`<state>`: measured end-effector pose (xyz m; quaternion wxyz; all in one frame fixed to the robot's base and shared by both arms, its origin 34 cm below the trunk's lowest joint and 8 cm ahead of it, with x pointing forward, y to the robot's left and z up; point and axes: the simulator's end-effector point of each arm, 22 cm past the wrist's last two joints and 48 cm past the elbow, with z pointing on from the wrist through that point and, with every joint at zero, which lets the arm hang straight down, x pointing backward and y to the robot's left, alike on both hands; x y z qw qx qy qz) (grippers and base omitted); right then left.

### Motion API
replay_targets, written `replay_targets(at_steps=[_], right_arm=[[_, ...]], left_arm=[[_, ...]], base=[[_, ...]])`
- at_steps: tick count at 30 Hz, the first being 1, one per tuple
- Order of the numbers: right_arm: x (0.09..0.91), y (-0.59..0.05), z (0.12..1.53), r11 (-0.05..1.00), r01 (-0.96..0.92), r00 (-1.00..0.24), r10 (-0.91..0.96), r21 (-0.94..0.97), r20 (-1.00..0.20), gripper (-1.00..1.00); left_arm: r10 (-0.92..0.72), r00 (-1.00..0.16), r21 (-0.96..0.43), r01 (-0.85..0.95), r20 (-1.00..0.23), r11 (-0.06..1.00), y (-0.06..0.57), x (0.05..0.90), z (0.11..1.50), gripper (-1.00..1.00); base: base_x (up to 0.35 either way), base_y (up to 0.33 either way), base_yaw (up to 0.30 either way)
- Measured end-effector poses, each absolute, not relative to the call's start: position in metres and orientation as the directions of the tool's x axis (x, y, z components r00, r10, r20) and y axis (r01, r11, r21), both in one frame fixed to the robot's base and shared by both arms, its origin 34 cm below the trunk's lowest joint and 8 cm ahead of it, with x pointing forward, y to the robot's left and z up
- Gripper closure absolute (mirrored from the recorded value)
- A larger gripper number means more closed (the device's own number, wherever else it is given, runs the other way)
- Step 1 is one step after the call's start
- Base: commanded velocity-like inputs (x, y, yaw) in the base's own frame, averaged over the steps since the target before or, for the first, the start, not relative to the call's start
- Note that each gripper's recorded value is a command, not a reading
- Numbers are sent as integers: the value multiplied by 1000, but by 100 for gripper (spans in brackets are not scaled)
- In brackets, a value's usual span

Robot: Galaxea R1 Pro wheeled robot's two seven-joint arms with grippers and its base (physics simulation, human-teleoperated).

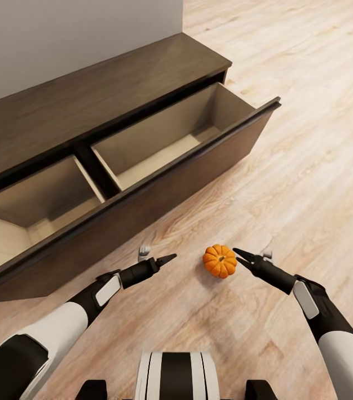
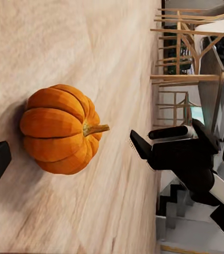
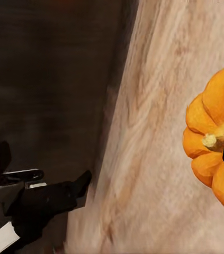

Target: Place each of the two pumpkins and all three candles from the living room inside a cabinet in the living room (use any cabinet), then make sure every cabinet is closed, and position the cauldron so it is next to a table in the living room.

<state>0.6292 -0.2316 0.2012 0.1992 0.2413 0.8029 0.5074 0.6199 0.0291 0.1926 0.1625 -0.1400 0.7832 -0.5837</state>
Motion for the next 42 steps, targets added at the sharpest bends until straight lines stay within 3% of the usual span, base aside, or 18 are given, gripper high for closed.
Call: replay_targets(at_steps=[10,42], right_arm=[[628,-232,187,385,189,-811,580,903,-78,-100],[612,-232,150,382,224,-817,575,897,-40,-100]], left_arm=[[-403,-914,-959,-67,-51,274,23,606,172,-100],[-403,-915,-956,-138,22,259,21,579,129,-100]], base=[[0,0,-28],[0,0,-193]])
